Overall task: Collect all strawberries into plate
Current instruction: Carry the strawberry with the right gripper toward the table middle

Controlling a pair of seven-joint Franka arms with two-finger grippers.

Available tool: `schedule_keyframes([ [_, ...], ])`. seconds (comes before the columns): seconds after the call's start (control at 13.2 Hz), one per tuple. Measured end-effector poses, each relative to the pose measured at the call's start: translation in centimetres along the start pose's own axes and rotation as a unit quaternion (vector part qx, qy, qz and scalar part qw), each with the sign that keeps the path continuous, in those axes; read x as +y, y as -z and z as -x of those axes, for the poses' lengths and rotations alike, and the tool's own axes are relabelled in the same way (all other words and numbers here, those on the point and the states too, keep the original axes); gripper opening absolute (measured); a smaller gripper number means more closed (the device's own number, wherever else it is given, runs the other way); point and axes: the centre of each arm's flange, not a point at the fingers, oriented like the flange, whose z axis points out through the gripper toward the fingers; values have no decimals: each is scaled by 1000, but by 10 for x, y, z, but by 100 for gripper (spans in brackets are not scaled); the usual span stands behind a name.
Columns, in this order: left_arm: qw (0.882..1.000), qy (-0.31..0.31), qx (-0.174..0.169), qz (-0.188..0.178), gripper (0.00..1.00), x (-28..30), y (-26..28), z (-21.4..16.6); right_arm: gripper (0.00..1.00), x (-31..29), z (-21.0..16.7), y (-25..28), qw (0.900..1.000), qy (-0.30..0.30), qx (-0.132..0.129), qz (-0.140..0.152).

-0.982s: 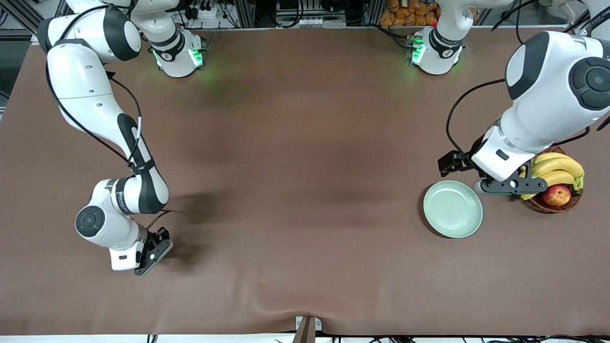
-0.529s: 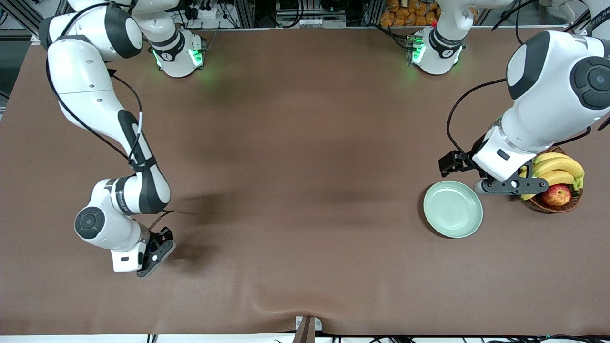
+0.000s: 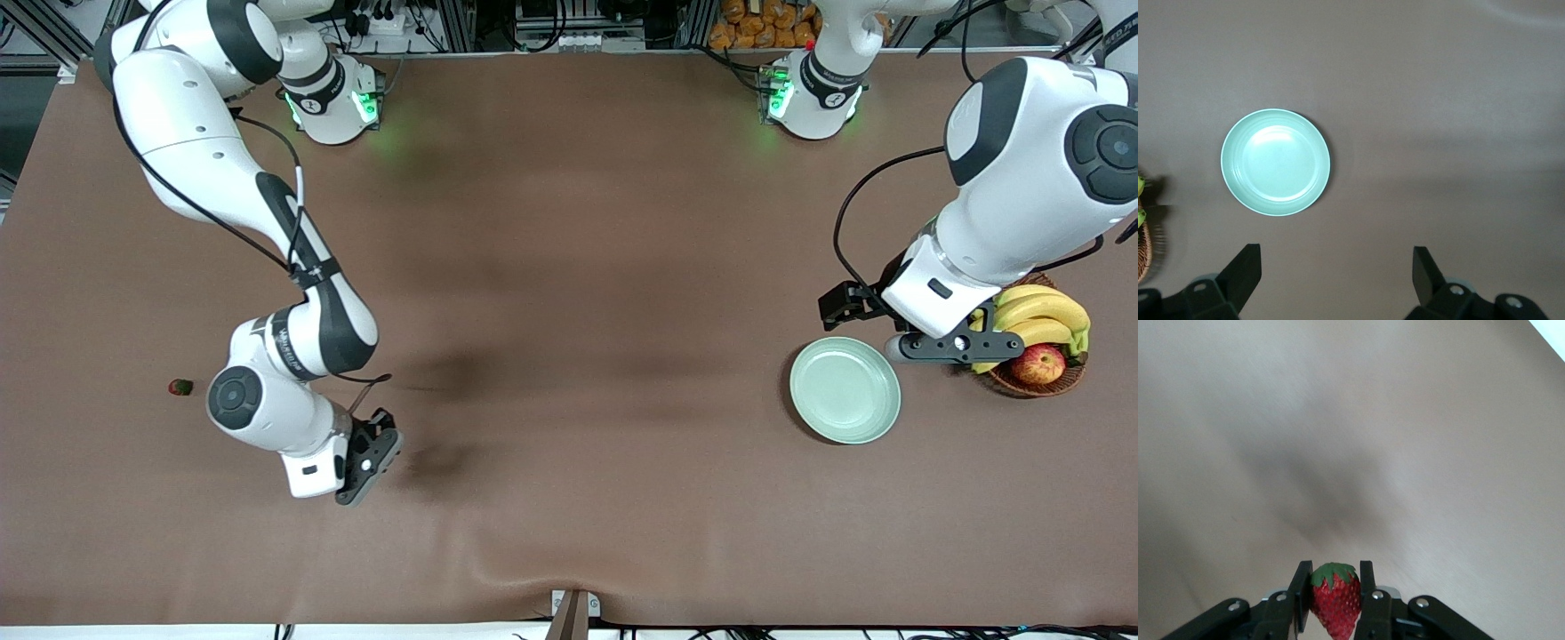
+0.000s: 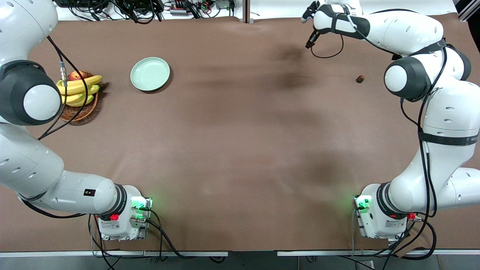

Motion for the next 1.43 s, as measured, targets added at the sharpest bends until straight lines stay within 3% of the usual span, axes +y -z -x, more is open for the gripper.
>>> schedule_keyframes([
  [0.53, 1000, 5, 0, 0, 100, -6, 0, -1, 33, -126, -106, 9, 999, 5, 36, -13],
  [0.83, 1000, 5, 0, 0, 100, -6, 0, -2, 33, -204, -153, 3, 995, 56, 86, -2],
  [1.06, 1000, 5, 0, 0, 100, -6, 0, -2, 33, -269, -176, -30, 989, 92, 117, -3],
  [1.43, 1000, 5, -2, -1, 100, -7, 0, -1, 33, -374, -189, -112, 983, 112, 141, -24],
])
